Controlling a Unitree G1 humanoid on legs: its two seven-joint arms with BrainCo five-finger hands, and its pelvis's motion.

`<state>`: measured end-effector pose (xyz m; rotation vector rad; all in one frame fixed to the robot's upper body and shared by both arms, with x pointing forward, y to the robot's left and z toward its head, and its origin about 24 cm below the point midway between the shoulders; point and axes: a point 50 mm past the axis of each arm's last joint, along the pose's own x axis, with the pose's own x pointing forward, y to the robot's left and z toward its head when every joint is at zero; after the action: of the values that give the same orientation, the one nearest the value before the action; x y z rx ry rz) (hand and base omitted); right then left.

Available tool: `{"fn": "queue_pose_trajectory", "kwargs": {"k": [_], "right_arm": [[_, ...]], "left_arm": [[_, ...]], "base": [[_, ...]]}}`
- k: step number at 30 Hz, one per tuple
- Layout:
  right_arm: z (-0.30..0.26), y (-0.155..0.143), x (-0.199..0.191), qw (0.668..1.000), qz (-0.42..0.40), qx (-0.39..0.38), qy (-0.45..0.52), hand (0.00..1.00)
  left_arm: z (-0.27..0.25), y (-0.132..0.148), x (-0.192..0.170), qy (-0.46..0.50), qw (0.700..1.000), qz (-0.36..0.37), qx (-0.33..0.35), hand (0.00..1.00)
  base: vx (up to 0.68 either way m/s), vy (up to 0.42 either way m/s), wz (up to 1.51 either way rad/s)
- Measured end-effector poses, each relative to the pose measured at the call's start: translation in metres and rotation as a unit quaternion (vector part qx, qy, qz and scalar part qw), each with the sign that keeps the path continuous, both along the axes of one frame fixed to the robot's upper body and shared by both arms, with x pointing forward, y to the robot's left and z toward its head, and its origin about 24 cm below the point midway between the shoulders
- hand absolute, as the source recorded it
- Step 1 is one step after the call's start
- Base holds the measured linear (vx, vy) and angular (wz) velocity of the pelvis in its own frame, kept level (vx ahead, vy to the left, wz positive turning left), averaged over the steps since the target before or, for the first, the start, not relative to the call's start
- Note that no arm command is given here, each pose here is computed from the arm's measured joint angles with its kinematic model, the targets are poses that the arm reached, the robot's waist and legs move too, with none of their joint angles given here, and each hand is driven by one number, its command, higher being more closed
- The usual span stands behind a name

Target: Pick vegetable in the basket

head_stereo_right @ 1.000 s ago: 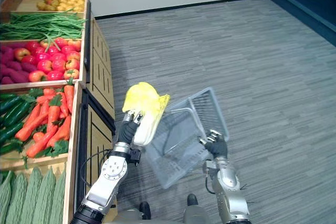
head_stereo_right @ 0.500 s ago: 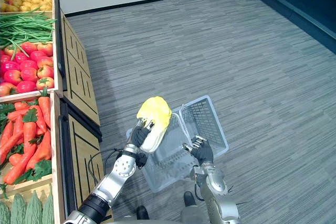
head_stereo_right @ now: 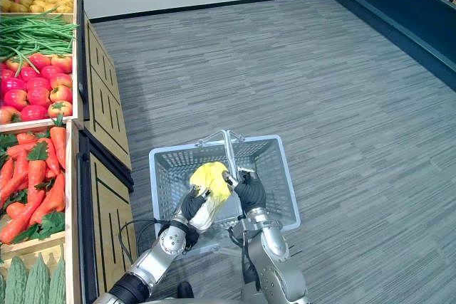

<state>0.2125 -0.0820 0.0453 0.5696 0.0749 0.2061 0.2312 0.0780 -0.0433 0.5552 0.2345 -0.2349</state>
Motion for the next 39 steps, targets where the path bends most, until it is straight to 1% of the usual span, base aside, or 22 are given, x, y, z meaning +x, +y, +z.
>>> {"fn": "queue_pose_trajectory", "kwargs": {"k": [6,12,16,18,19,21,24,27,29,30,31,32,33,35,39], "right_arm": [[-0.002,0.011,0.000,0.999,0.031,0.014,0.007,1.00],[-0.017,0.010,-0.003,0.999,0.032,-0.008,0.031,1.00],[-0.025,-0.007,-0.002,0.996,0.001,-0.079,0.033,1.00],[-0.029,-0.035,0.003,0.983,-0.062,-0.171,0.029,1.00],[-0.029,-0.043,0.004,0.978,-0.079,-0.191,0.029,1.00],[-0.029,-0.068,0.005,0.960,-0.130,-0.245,0.032,1.00],[-0.031,-0.090,0.001,0.943,-0.177,-0.278,0.046,1.00],[-0.033,-0.107,-0.003,0.930,-0.207,-0.296,0.059,1.00],[-0.034,-0.125,-0.007,0.918,-0.233,-0.312,0.075,1.00],[-0.035,-0.129,-0.008,0.916,-0.238,-0.314,0.079,1.00],[-0.039,-0.140,-0.012,0.908,-0.254,-0.321,0.094,1.00],[-0.043,-0.147,-0.017,0.902,-0.265,-0.323,0.107,1.00],[-0.045,-0.149,-0.019,0.901,-0.267,-0.324,0.113,1.00],[-0.056,-0.155,-0.031,0.894,-0.269,-0.327,0.142,1.00],[-0.069,-0.154,-0.040,0.896,-0.247,-0.327,0.170,1.00]], "left_arm": [[0.005,-0.010,0.003,-0.007,1.000,-0.013,-0.009,0.00],[0.006,-0.012,0.004,-0.009,1.000,-0.015,-0.013,0.00],[0.012,-0.011,0.003,-0.017,0.999,-0.003,-0.036,0.00],[0.027,-0.008,-0.001,-0.048,0.996,0.008,-0.074,0.00],[0.031,-0.007,-0.002,-0.055,0.995,0.012,-0.084,0.00],[0.038,0.004,-0.008,-0.070,0.990,0.038,-0.118,0.00],[0.038,0.018,-0.015,-0.062,0.985,0.068,-0.147,0.00],[0.037,0.033,-0.022,-0.057,0.980,0.099,-0.161,0.00],[0.037,0.050,-0.028,-0.056,0.973,0.132,-0.179,0.00],[0.037,0.055,-0.029,-0.056,0.972,0.139,-0.181,0.00],[0.036,0.071,-0.034,-0.056,0.964,0.172,-0.194,0.00],[0.034,0.081,-0.037,-0.054,0.959,0.195,-0.197,0.00],[0.033,0.085,-0.039,-0.054,0.957,0.205,-0.198,0.00],[0.031,0.104,-0.045,-0.054,0.949,0.244,-0.194,0.00],[0.024,0.130,-0.058,-0.048,0.935,0.301,-0.180,0.00]], "base": [[-0.02,-0.018,0.04],[-0.01,-0.010,0.02],[-0.03,-0.019,0.06],[-0.02,-0.022,0.18],[-0.02,-0.023,0.16],[-0.02,-0.022,0.08],[-0.01,-0.025,0.14],[0.00,-0.006,0.12],[-0.02,-0.017,0.12],[-0.04,-0.025,0.13],[-0.06,-0.027,0.14],[-0.06,-0.028,0.14],[-0.05,-0.024,0.13],[-0.03,-0.019,0.12],[0.00,-0.009,0.03]]}}
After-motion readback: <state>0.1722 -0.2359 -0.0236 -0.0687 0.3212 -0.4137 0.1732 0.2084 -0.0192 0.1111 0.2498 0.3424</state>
